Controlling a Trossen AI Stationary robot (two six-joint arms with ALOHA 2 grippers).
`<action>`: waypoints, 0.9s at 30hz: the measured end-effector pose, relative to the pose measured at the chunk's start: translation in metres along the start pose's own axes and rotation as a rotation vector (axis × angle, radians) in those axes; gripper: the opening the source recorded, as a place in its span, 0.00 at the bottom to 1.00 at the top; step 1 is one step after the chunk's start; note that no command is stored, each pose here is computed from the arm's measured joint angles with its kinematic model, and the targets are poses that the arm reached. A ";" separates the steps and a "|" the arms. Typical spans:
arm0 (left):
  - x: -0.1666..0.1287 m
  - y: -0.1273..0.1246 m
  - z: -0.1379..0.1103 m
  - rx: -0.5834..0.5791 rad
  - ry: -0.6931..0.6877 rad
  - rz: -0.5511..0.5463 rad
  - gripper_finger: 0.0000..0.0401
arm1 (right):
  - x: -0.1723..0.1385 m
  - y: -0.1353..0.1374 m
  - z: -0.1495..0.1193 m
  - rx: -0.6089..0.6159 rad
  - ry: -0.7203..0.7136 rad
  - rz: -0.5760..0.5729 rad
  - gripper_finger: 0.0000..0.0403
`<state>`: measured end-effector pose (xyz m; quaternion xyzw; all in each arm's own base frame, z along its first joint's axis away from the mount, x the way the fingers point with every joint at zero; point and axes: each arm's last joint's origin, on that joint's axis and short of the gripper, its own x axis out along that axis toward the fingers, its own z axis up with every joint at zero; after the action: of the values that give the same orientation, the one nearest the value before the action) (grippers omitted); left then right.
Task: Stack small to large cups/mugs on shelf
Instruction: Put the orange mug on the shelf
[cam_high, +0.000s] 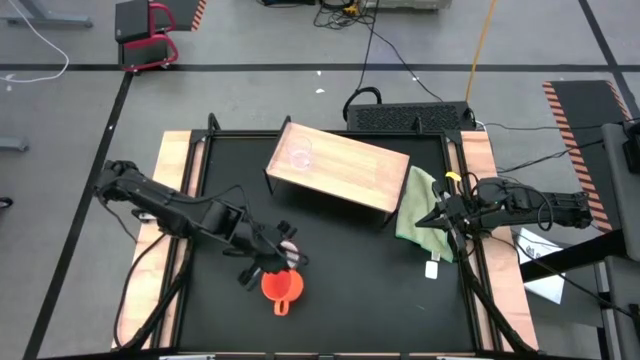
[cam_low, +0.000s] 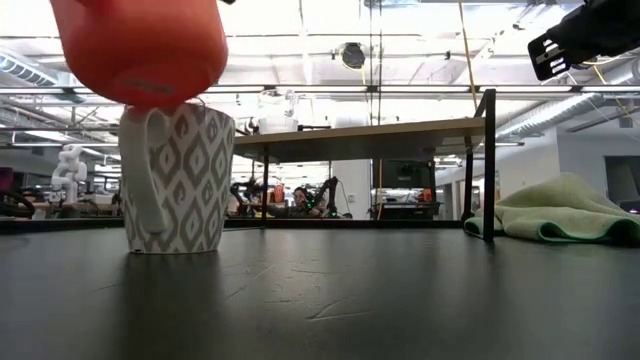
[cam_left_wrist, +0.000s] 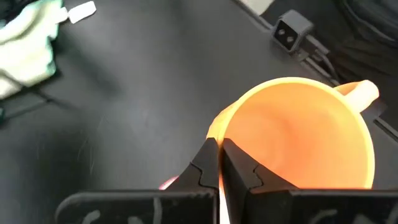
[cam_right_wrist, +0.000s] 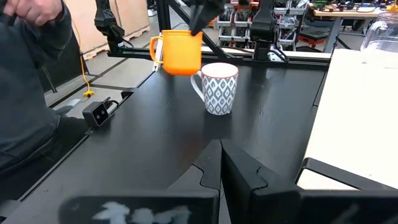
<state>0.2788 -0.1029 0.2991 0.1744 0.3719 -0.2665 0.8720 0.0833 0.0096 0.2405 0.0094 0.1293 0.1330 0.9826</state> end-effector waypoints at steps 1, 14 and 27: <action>-0.002 0.000 -0.003 -0.009 -0.005 0.005 0.00 | 0.000 0.000 0.000 0.000 0.000 0.000 0.00; -0.034 -0.012 -0.008 -0.001 -0.175 0.000 0.00 | 0.000 0.000 0.000 0.000 -0.001 0.000 0.00; -0.068 -0.026 -0.033 0.003 -0.306 0.100 0.00 | 0.000 0.000 0.000 -0.001 -0.001 0.000 0.00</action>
<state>0.2058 -0.0848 0.3250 0.1512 0.2250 -0.2466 0.9304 0.0833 0.0096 0.2406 0.0092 0.1287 0.1331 0.9827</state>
